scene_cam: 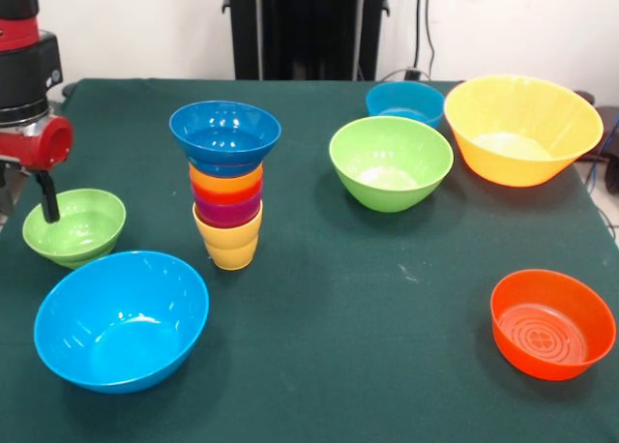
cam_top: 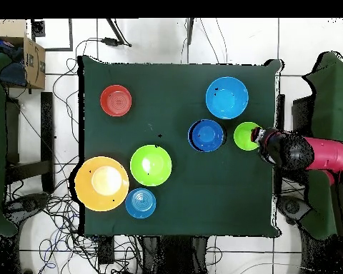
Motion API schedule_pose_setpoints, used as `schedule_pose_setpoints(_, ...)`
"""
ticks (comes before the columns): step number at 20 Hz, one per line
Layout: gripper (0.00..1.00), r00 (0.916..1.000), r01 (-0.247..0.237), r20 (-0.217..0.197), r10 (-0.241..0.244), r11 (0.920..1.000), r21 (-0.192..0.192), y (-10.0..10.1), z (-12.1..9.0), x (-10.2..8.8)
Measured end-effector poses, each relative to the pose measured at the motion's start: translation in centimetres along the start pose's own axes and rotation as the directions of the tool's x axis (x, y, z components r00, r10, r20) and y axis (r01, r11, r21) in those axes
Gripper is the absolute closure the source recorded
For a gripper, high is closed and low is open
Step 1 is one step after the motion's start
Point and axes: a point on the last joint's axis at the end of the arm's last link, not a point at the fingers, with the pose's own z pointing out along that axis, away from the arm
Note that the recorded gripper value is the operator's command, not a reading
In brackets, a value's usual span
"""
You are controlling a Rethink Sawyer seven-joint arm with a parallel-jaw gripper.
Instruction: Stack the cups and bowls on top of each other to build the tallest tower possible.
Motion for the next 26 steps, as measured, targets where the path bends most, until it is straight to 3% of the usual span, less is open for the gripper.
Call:
schedule_pose_setpoints(8,0.00,0.9999,-0.012,0.005,0.012,0.9999,0.000,-0.4,0.5,-0.3)
schedule_pose_setpoints(21,0.00,0.9991,-0.032,-0.028,0.030,0.9985,-0.045,0.4,3.6,2.1)
schedule_pose_setpoints(22,1.00,0.9990,-0.032,-0.032,0.031,0.9983,-0.048,0.5,3.8,2.3)
schedule_pose_setpoints(26,1.00,0.9989,-0.033,-0.034,0.031,0.9980,-0.053,0.6,3.9,2.3)
